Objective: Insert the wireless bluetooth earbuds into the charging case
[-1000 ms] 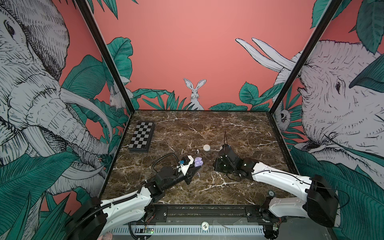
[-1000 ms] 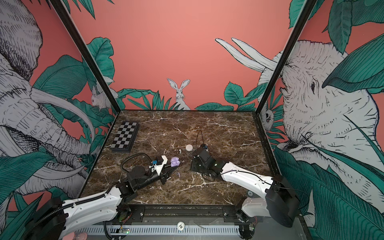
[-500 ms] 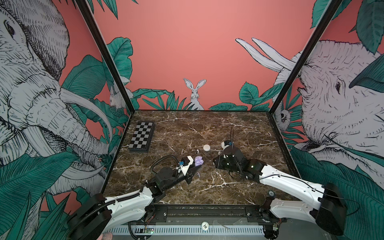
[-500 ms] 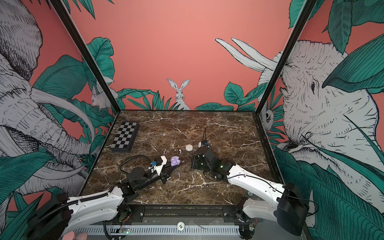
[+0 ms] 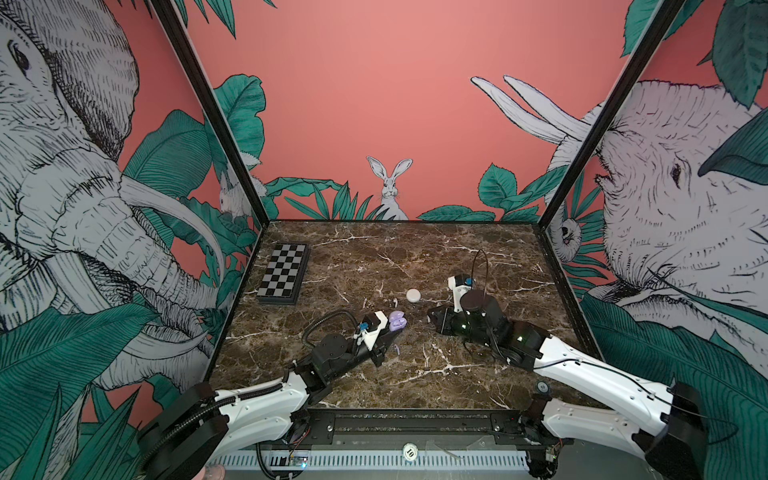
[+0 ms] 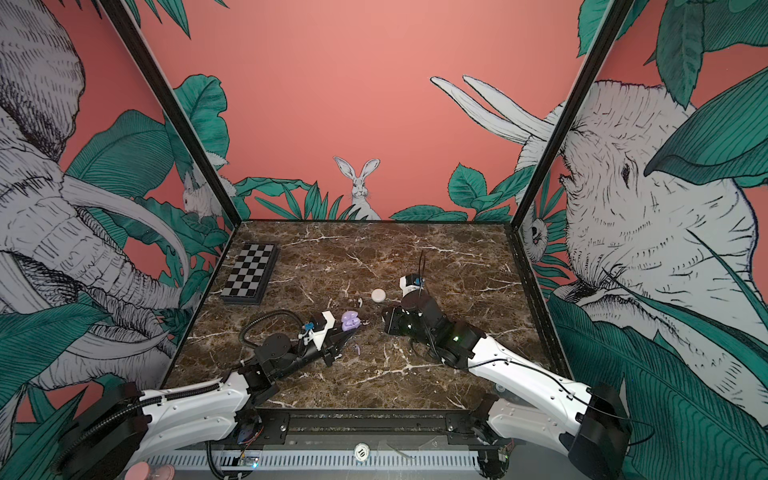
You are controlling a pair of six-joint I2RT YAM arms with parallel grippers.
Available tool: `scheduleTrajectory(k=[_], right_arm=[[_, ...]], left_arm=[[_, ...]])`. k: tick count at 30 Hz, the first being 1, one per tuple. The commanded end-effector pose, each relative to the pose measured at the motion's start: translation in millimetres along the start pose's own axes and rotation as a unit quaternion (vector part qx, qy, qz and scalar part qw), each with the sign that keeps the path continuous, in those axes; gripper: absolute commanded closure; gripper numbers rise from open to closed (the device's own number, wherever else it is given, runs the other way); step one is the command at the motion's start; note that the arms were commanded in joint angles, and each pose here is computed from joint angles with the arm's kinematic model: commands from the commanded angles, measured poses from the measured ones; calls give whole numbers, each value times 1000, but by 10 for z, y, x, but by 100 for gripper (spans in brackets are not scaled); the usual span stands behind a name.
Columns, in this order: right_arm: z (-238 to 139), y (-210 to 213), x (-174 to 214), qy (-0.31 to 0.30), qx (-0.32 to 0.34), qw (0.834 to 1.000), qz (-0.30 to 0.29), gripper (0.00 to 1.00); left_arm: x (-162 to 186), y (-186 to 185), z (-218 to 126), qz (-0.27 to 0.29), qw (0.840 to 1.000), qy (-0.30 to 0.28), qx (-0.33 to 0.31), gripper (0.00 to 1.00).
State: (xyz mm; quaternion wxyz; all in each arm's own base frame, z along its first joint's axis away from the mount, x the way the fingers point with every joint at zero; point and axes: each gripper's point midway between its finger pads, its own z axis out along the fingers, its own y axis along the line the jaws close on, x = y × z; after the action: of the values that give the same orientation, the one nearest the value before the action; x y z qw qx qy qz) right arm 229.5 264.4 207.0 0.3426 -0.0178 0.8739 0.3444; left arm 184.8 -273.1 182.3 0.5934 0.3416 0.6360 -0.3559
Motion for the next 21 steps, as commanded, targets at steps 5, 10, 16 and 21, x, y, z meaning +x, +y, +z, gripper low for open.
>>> scheduleTrajectory(k=[5,10,16,21], right_arm=[[-132,351,-242,-49,-55,997,-22,88],[-185,543,-292,-64,-83,994,-34,87],[-184,703,-281,-67,-102,991,-46,87],[-157,797,-228,-66,-115,990,-52,87]], left_arm=[[-273,-79,5,-6,999,-44,20,100],[-278,-134,42,-18,998,-42,38,100],[-291,-177,69,-26,997,-47,52,100],[-353,-206,72,-34,996,-60,62,100]])
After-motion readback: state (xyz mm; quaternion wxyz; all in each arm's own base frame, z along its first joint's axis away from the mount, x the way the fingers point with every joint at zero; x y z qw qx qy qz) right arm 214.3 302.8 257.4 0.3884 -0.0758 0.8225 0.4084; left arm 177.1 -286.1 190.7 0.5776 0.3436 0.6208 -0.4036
